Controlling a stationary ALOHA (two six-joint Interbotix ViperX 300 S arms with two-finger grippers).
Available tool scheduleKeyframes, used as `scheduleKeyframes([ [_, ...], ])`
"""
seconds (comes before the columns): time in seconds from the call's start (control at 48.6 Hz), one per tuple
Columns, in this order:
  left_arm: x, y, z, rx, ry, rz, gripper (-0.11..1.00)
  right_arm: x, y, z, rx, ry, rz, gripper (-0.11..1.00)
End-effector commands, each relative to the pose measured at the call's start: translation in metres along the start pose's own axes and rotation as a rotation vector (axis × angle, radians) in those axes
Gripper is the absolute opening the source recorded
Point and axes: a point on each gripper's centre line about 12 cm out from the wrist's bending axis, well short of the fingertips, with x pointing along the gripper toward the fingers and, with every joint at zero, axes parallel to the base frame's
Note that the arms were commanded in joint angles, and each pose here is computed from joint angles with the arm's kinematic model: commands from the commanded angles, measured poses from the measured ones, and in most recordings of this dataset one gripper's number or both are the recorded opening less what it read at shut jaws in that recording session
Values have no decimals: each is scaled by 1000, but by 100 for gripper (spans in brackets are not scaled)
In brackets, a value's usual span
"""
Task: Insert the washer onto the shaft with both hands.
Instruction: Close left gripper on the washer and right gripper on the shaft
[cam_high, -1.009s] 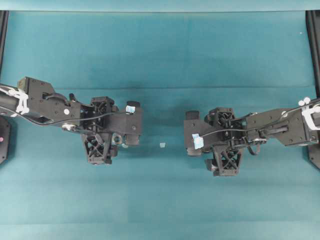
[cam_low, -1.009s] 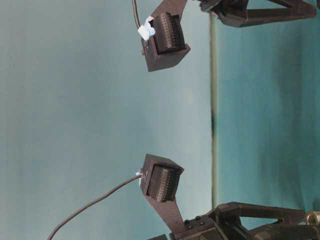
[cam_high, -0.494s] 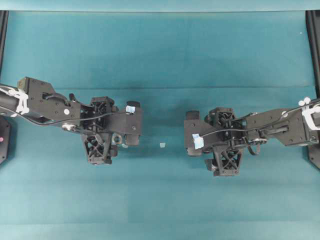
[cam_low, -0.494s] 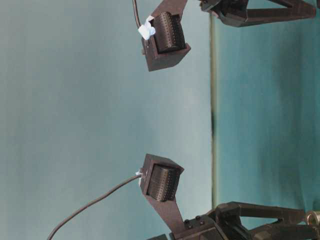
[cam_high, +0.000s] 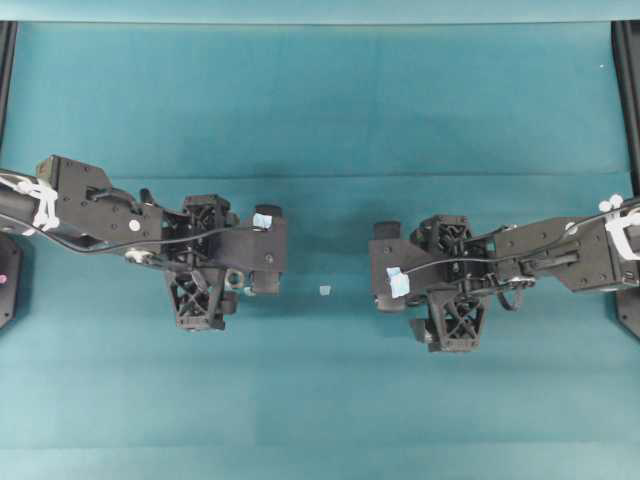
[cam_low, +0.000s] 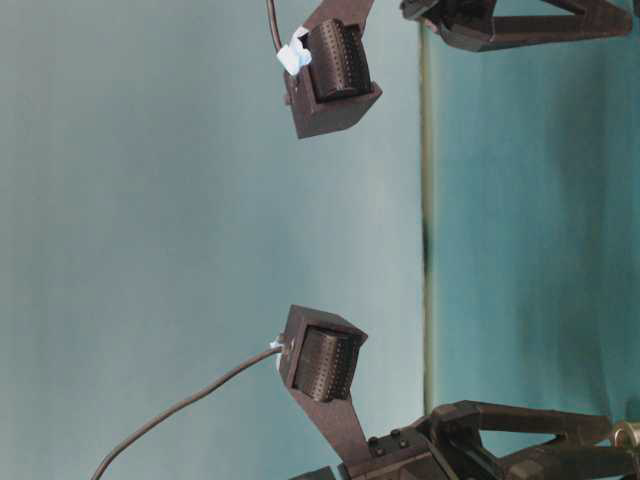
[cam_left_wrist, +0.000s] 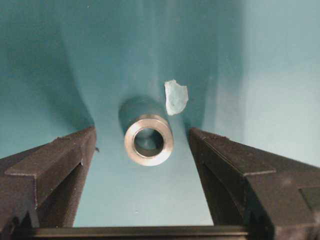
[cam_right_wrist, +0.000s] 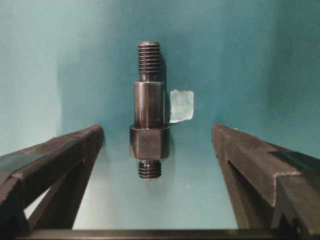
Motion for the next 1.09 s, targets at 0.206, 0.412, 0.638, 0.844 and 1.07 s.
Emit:
scheduleKeyframes([
  [0.206, -4, -1, 6, 1, -23, 0, 85, 0, 0, -2, 1, 11, 0, 87],
  [0.412, -4, -1, 6, 3, -23, 1, 85, -1, 0, -2, 1, 12, 0, 87],
  [0.638, -4, -1, 7, 2, -25, 1, 85, -2, 0, -2, 1, 14, 0, 87],
  [0.844, -4, -1, 6, 3, -23, 1, 85, -2, -1, -5, 1, 29, -1, 87],
  [1.07, -4, -1, 6, 1, -23, 0, 85, -2, -1, -4, 1, 23, -1, 87],
])
